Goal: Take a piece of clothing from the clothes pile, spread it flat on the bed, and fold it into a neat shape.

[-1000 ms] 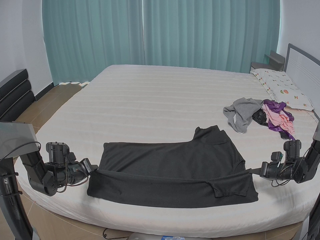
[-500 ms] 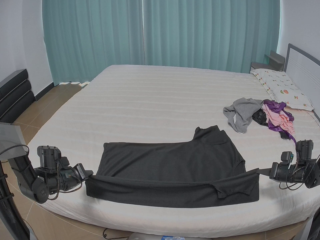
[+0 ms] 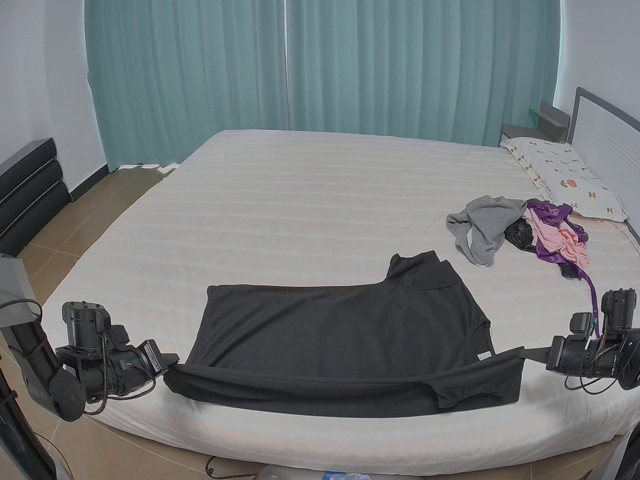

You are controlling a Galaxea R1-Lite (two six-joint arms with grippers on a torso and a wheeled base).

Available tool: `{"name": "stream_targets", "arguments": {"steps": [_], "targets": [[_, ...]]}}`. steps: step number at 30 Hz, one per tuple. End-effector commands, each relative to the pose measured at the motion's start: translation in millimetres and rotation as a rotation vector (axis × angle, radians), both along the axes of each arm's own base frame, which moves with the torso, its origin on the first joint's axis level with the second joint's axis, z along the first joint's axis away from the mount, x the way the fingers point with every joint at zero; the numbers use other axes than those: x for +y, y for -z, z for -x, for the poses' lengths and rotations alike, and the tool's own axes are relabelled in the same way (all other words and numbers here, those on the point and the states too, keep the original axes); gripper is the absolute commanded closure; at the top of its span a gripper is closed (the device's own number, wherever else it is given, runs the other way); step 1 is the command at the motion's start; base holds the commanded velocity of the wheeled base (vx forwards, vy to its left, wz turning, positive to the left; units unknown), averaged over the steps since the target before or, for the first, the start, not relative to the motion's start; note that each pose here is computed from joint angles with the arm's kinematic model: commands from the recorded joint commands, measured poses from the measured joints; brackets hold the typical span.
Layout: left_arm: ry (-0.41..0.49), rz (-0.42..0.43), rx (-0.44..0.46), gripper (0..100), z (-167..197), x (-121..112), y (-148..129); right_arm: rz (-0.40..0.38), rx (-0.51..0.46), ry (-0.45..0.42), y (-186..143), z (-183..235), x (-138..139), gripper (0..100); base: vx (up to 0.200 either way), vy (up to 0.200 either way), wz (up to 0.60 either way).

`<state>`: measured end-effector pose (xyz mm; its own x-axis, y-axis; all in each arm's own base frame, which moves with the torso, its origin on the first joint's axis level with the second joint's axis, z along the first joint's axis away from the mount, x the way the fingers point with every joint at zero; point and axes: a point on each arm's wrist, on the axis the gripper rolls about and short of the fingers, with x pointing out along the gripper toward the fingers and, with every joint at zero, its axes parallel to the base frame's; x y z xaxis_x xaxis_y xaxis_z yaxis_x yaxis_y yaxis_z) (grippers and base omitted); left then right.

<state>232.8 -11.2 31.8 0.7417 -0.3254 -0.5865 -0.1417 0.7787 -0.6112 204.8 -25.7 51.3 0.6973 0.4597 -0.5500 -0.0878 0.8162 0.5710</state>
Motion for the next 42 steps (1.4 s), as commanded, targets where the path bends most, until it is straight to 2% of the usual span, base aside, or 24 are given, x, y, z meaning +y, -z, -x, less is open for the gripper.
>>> {"name": "stream_targets", "arguments": {"steps": [1,17,20,29,33,42], "targets": [[0.001,0.0,0.01,100,8,0,-1,0.003,0.005,-0.001,0,6,1,100,0.0,0.0,0.0],[0.002,-0.002,0.015,100,28,0,-6,0.011,-0.025,0.0,-9,32,6,100,0.0,0.0,0.0],[0.007,-0.002,0.018,100,29,0,-6,0.009,-0.002,-0.001,-5,34,6,100,0.0,0.0,0.0],[-0.016,-0.017,0.021,100,8,0,1,0.011,0.014,-0.003,1,10,3,100,0.0,0.0,0.0],[-0.036,-0.04,0.041,100,-9,-1,13,0.011,0.021,-0.008,6,-10,1,100,0.0,0.0,0.0],[-0.038,-0.042,0.025,100,-37,-2,23,0.028,0.046,-0.013,20,-39,2,100,0.0,0.0,0.0]]}}
